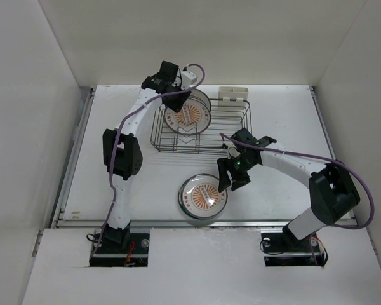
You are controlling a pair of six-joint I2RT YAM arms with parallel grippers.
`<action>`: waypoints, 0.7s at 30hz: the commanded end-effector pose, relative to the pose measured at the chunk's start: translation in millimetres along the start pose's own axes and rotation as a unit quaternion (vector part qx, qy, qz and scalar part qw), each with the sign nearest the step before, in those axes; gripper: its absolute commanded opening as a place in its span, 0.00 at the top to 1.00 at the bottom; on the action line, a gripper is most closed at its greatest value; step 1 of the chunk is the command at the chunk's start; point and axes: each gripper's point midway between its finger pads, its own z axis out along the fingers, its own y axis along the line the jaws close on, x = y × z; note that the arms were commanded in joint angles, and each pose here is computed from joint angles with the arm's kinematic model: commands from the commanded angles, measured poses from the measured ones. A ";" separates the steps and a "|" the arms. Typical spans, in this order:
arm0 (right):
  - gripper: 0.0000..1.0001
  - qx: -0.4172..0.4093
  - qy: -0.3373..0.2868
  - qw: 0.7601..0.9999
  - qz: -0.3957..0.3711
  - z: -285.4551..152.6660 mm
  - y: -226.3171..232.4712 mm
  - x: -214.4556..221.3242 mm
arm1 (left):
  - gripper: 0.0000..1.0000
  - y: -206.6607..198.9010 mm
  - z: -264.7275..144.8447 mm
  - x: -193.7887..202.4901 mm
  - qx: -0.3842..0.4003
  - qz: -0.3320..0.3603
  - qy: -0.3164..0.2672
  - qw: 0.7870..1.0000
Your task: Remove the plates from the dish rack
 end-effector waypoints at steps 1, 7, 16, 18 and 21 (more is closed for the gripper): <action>0.31 0.022 -0.011 0.999 0.024 1.1 -6.1 -8.9 | 0.68 -14.1 -6.1 1.9 0.046 0.010 0.008 0.999; 0.31 0.022 -0.011 0.999 0.024 -1.2 -5.4 -7.5 | 1.00 -2.6 -27.5 -10.9 0.007 -0.002 -0.009 1.000; 0.31 0.019 -0.019 0.999 0.020 -4.2 -1.8 -13.2 | 1.00 -1.9 -114.3 -49.1 -0.020 0.030 -0.101 0.994; 0.31 0.009 -0.030 0.999 0.013 -10.3 5.7 -19.9 | 1.00 -3.3 -119.0 -46.9 -0.019 0.030 -0.098 0.995; 0.31 -0.011 -0.053 0.999 -0.001 -27.5 23.0 -31.9 | 1.00 -6.1 -145.5 -61.5 -0.019 0.018 -0.125 0.992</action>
